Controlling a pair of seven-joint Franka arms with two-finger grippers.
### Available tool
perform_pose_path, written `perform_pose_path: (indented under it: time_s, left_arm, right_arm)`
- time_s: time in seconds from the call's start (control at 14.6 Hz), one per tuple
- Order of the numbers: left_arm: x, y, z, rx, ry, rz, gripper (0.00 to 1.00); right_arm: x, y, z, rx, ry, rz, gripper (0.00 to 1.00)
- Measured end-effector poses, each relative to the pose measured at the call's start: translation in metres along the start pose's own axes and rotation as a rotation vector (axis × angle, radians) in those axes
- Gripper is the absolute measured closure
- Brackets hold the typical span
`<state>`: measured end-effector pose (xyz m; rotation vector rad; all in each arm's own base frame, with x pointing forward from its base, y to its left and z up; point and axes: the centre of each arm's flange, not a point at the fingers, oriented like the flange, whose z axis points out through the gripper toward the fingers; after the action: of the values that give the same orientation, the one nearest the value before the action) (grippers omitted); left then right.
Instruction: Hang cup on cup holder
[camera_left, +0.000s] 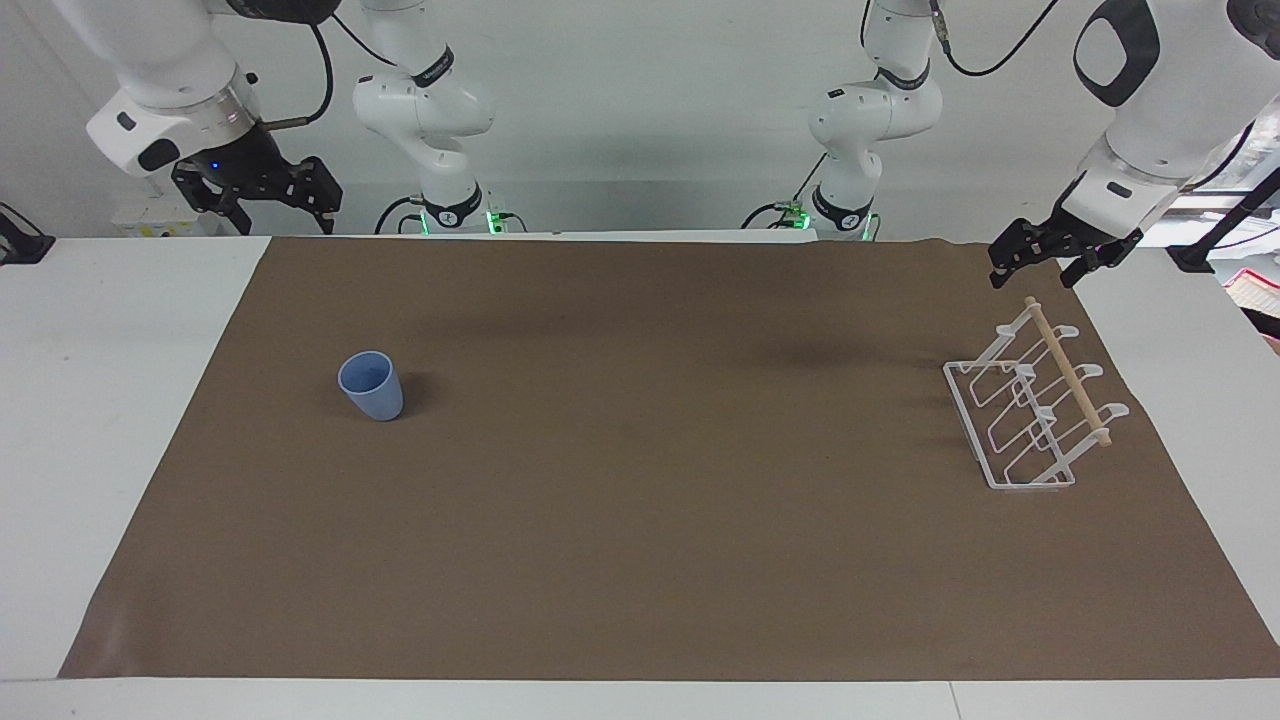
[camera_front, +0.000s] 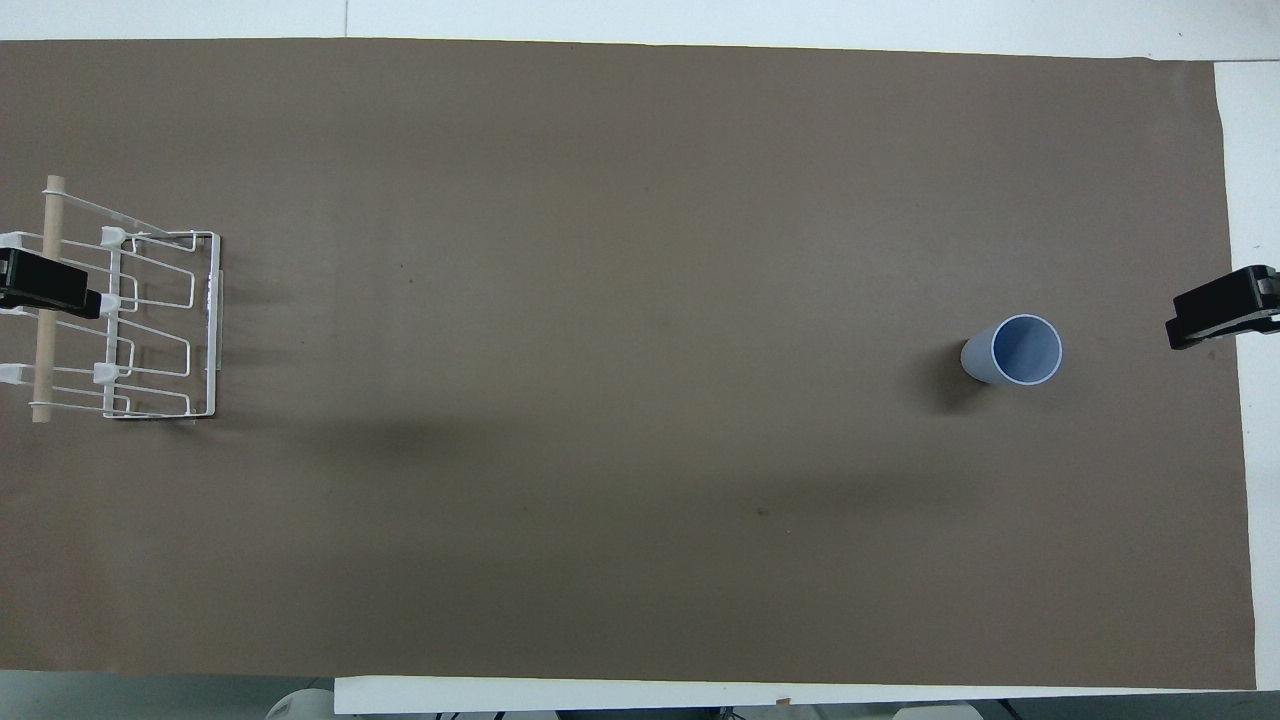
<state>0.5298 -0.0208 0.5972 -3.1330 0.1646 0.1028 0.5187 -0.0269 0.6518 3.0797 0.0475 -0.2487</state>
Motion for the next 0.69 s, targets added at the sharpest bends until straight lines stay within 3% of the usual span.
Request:
perform_pose_path:
  time_s: [0.55, 0.69]
  left_arm:
    - [0.000, 0.000, 0.000, 0.000, 0.000, 0.000, 0.00]
    - [0.000, 0.000, 0.000, 0.000, 0.000, 0.000, 0.00]
  right_arm:
    - [0.000, 0.000, 0.011, 0.001, -0.008, -0.038, 0.00]
    - [0.011, 0.008, 0.034, -0.006, 0.069, -0.068, 0.00]
